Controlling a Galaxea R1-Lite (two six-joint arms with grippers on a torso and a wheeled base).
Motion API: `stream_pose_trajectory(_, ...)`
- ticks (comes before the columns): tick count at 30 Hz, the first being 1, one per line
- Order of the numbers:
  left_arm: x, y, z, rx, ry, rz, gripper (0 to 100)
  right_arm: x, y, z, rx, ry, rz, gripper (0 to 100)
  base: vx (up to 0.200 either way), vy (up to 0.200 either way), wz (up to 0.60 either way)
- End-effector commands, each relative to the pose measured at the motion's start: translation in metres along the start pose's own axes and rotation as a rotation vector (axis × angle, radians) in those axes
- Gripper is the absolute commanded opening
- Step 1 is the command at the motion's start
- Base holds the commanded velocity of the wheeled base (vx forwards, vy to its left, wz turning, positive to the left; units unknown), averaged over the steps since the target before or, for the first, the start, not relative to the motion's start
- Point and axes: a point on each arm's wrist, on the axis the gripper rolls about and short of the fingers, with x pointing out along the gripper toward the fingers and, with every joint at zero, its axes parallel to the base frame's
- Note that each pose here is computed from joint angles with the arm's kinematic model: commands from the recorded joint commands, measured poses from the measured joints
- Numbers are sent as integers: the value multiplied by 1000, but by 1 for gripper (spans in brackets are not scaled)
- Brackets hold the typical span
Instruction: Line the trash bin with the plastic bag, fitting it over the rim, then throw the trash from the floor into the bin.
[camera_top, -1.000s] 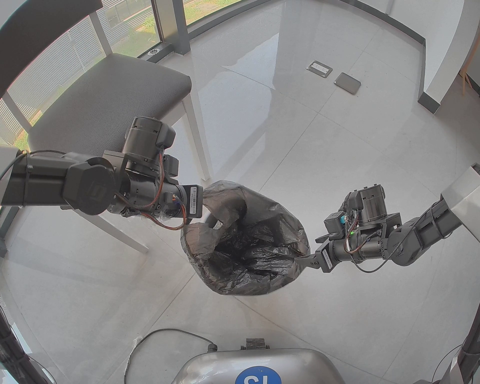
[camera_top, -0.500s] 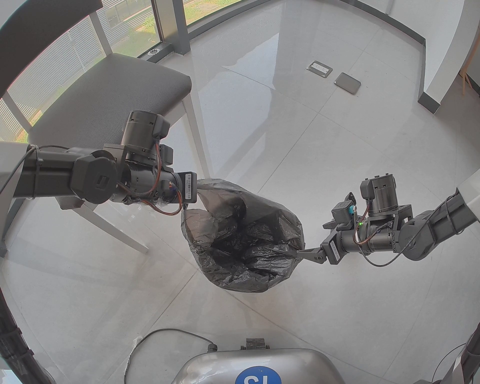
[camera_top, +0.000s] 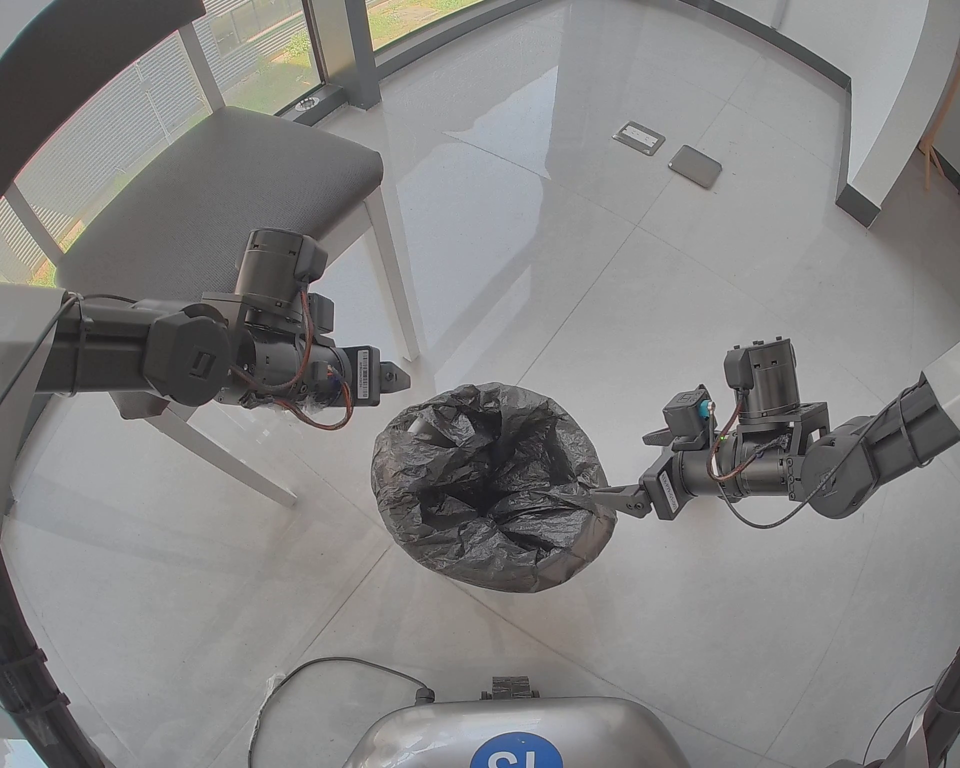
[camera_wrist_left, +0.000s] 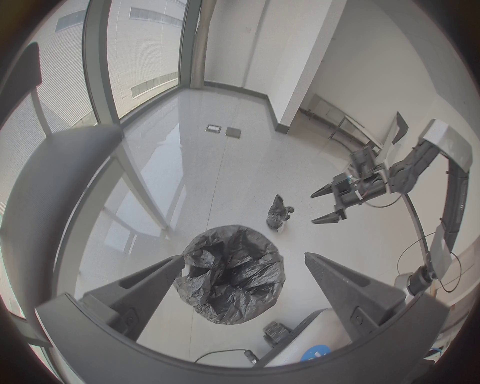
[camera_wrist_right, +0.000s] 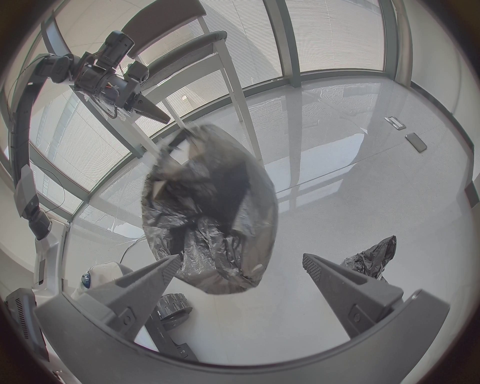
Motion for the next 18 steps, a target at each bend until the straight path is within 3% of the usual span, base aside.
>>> stream_pose_trajectory(1, -2, 3, 2, -6, -8, 7, 100, 0, 1, 3, -20, -12, 1, 100, 0, 0, 0)
stream_pose_trajectory(9, -38, -24, 11, 28, -107, -71, 100, 13, 1, 17, -71, -48, 5, 100, 0, 0, 0)
stream_pose_trajectory(15, -63, -48, -1, 81, -105, -134, 100, -3, -6, 0, -65, -4, -19, 100, 0, 0, 0)
stream_pose_trajectory(18, -66, -49, -11, 191, -89, -131, 100, -27, -27, -10, -91, 11, -87, 100, 0, 0, 0)
